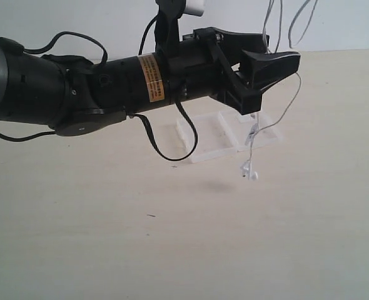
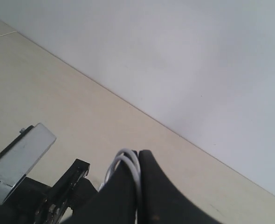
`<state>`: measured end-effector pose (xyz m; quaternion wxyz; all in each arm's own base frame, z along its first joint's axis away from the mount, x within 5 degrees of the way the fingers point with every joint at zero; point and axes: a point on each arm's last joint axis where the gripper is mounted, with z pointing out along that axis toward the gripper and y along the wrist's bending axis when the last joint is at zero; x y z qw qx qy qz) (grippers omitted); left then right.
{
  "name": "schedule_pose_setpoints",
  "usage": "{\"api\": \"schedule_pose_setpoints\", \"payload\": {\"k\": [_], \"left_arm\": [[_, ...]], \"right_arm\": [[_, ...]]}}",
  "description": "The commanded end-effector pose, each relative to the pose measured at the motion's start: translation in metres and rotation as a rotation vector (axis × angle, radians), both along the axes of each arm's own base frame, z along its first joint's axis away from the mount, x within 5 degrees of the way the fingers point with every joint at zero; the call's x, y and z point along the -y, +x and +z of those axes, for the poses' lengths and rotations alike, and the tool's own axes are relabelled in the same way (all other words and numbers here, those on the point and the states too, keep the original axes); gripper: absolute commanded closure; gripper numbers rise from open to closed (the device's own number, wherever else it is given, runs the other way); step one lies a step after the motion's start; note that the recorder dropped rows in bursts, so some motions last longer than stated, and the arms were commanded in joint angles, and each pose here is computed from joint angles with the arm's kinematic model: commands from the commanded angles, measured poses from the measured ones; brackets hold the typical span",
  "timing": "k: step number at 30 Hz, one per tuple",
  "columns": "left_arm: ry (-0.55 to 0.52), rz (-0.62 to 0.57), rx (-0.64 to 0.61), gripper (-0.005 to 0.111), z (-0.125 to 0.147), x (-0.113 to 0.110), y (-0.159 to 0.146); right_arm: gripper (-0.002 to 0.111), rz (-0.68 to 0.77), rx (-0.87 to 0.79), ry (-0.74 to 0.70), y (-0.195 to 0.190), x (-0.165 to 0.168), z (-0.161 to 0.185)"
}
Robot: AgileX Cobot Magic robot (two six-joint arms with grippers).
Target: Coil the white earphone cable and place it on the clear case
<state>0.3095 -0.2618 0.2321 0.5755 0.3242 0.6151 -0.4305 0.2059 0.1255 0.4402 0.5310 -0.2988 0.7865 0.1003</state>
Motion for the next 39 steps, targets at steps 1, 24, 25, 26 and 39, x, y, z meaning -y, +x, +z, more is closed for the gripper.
{"api": "schedule_pose_setpoints", "payload": {"k": [1, 24, 25, 26, 39], "left_arm": [[0.004, 0.006, -0.005, 0.046, 0.000, 0.001, -0.001], [0.059, -0.027, 0.046, 0.107, -0.001, 0.000, -0.003], [0.081, -0.019, 0.058, 0.107, 0.002, -0.003, -0.002], [0.096, -0.004, 0.058, 0.107, 0.004, -0.005, -0.001], [0.094, 0.134, 0.229, 0.107, 0.091, -0.049, -0.015]], "right_arm": [[0.108, -0.001, 0.023, 0.009, 0.001, 0.000, 0.004], [0.108, -0.007, 0.032, -0.009, -0.004, 0.004, 0.006], [0.108, -0.018, 0.046, -0.045, -0.009, 0.010, 0.009], [0.108, -0.029, 0.055, -0.074, -0.013, 0.014, 0.010], [0.108, -0.152, -0.266, -0.348, -0.045, 0.050, -0.015]]}}
